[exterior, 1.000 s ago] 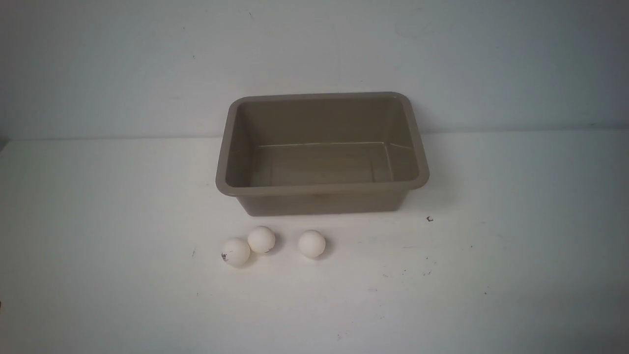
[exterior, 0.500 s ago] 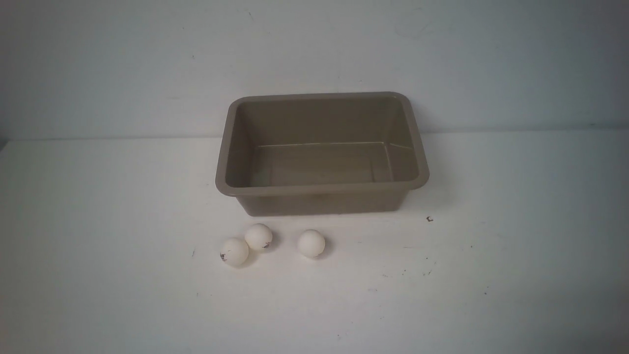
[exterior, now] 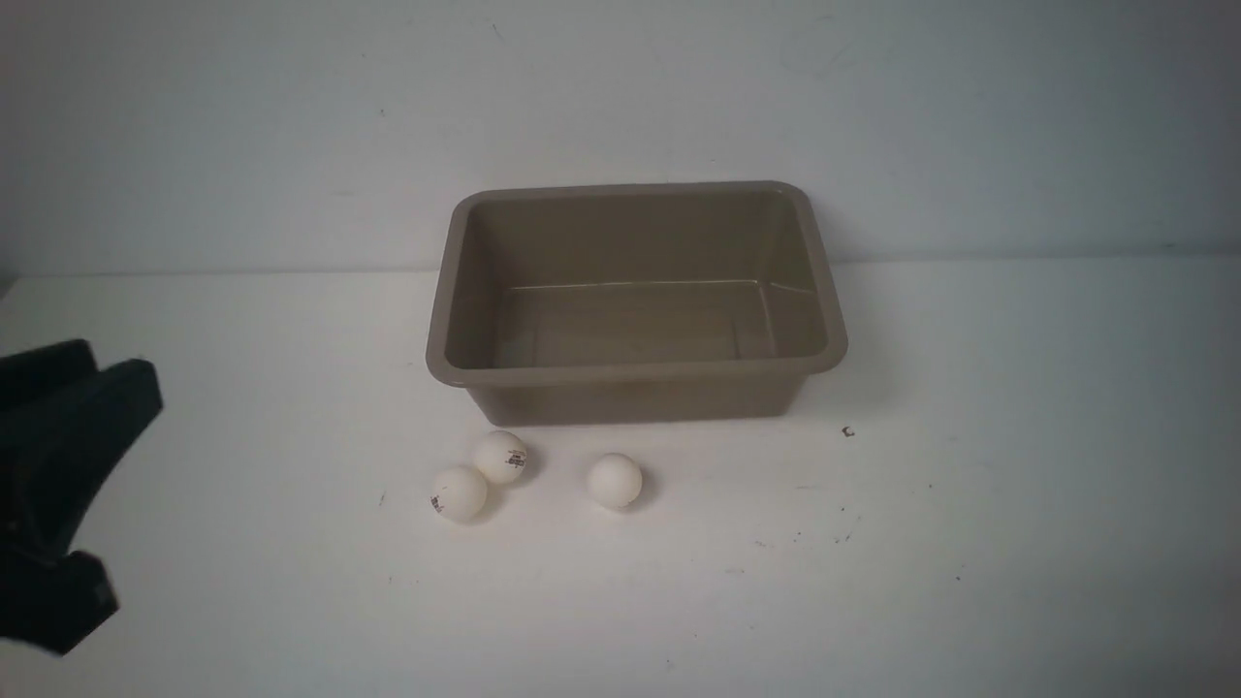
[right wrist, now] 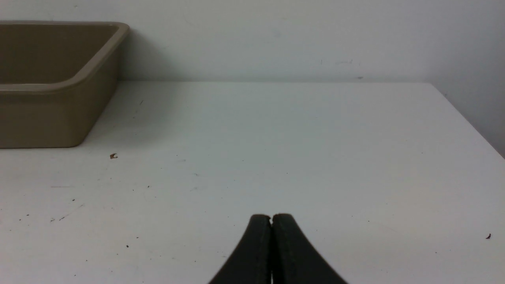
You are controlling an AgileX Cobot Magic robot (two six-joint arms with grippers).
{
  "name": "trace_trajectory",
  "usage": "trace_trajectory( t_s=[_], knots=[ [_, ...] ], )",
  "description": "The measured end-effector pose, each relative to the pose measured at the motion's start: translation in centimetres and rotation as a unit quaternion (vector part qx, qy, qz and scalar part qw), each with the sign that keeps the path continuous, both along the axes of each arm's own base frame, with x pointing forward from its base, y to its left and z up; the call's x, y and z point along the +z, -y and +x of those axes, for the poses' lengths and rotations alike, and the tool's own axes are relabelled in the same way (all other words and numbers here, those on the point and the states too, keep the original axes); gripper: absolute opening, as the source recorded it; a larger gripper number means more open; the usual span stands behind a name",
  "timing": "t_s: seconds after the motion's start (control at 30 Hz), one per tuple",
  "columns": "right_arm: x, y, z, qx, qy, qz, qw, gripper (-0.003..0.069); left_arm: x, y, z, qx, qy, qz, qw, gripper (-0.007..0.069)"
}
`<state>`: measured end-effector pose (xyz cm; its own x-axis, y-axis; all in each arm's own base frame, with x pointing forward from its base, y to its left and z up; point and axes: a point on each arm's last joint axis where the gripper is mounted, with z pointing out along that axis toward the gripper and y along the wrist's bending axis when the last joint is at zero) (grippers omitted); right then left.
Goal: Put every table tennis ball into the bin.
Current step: Use the left arm to clamp the table tennis ball closest to it
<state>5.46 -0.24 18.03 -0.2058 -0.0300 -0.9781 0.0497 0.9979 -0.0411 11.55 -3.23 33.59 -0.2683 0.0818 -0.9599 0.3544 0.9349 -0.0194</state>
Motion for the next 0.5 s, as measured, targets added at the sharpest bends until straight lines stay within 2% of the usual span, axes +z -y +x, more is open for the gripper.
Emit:
trace_trajectory(
  t_s=[0.23, 0.5],
  knots=[
    [0.0, 0.0, 0.0, 0.0, 0.0, 0.0, 1.0, -0.0015, -1.9, -0.2, 4.3, 0.003, -0.145, 0.04, 0.989, 0.0233],
    [0.0, 0.0, 0.0, 0.0, 0.0, 0.0, 1.0, -0.0015, -4.0, -0.2, 7.6, 0.003, -0.225, 0.05, 0.973, 0.0309]
  ],
)
